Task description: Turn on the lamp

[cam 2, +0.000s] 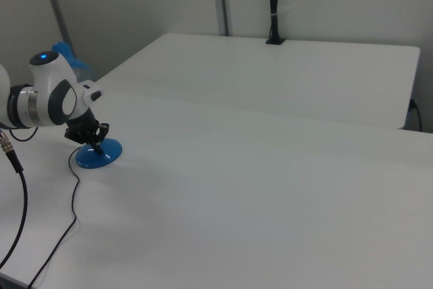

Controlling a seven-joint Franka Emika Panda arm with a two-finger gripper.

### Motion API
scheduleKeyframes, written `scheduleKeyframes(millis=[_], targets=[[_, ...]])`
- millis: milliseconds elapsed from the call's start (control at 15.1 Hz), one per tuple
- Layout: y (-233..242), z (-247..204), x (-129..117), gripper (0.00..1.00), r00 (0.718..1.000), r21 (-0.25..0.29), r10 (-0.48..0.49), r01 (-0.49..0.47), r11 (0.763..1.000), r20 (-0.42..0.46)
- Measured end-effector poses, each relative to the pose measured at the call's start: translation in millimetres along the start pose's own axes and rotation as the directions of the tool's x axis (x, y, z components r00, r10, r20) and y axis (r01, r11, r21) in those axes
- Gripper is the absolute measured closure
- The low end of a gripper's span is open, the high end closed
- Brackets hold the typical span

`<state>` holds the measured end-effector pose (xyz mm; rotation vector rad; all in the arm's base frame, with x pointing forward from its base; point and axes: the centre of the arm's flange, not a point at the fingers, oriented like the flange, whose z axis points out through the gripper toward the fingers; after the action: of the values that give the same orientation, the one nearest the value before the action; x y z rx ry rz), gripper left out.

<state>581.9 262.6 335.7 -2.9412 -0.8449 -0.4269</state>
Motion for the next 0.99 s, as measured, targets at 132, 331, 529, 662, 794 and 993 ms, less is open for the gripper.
scheduleKeyframes(millis=[132, 331, 529, 662, 794, 993], targets=[[-0.1, 0.2, 0.1, 0.99, 1.0, 0.0, 0.0, 0.0, 1.0, 0.0], [-0.9, 2.1, 1.0, 0.99, 1.0, 0.002, -0.001, 0.001, 1.0, 0.001], [-0.2, 2.5, 1.2, 0.99, 1.0, 0.006, -0.005, 0.005, 1.0, 0.001], [1.2, 2.6, 1.0, 0.99, 1.0, 0.014, -0.007, 0.007, 1.0, 0.0], [1.9, 2.5, 1.0, 0.99, 1.0, 0.017, -0.004, 0.004, 1.0, -0.001], [5.7, 1.5, -1.0, 0.99, 0.999, 0.024, 0.011, -0.012, 1.0, 0.032]])
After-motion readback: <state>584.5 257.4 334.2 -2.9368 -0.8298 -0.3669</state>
